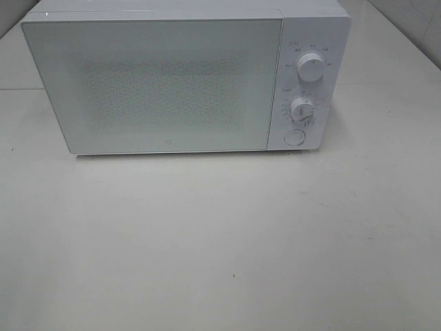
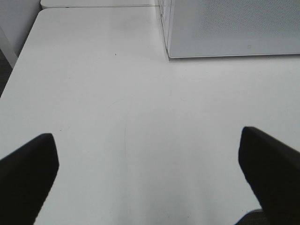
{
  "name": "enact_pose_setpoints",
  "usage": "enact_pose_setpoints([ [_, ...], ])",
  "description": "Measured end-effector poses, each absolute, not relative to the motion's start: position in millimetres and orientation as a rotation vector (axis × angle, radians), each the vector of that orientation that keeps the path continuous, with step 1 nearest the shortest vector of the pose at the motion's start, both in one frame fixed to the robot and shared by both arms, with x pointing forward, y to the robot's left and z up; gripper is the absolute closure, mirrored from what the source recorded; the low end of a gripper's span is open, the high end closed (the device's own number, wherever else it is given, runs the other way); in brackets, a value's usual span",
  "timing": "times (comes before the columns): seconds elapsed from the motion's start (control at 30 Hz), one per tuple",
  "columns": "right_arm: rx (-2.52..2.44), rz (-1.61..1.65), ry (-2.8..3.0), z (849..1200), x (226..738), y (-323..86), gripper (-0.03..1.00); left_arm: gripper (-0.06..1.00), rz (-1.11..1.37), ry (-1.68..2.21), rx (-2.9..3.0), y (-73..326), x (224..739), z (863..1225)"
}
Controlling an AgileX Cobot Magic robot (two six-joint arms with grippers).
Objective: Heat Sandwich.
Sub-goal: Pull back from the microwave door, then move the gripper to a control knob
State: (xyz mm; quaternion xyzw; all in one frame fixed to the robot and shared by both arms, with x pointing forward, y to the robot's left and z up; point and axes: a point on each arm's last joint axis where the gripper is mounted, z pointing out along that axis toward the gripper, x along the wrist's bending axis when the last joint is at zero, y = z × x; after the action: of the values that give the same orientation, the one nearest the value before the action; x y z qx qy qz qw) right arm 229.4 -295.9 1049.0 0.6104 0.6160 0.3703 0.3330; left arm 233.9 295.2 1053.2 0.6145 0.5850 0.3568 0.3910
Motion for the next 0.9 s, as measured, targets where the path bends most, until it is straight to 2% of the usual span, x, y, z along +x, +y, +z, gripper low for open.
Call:
enact_pose_setpoints([
  [0.9,1.594,0.967,1.609,1049.0,229.4,-295.9,0.23,-0.05,0.906,1.486,1.561,295.2,233.9,1053.2],
])
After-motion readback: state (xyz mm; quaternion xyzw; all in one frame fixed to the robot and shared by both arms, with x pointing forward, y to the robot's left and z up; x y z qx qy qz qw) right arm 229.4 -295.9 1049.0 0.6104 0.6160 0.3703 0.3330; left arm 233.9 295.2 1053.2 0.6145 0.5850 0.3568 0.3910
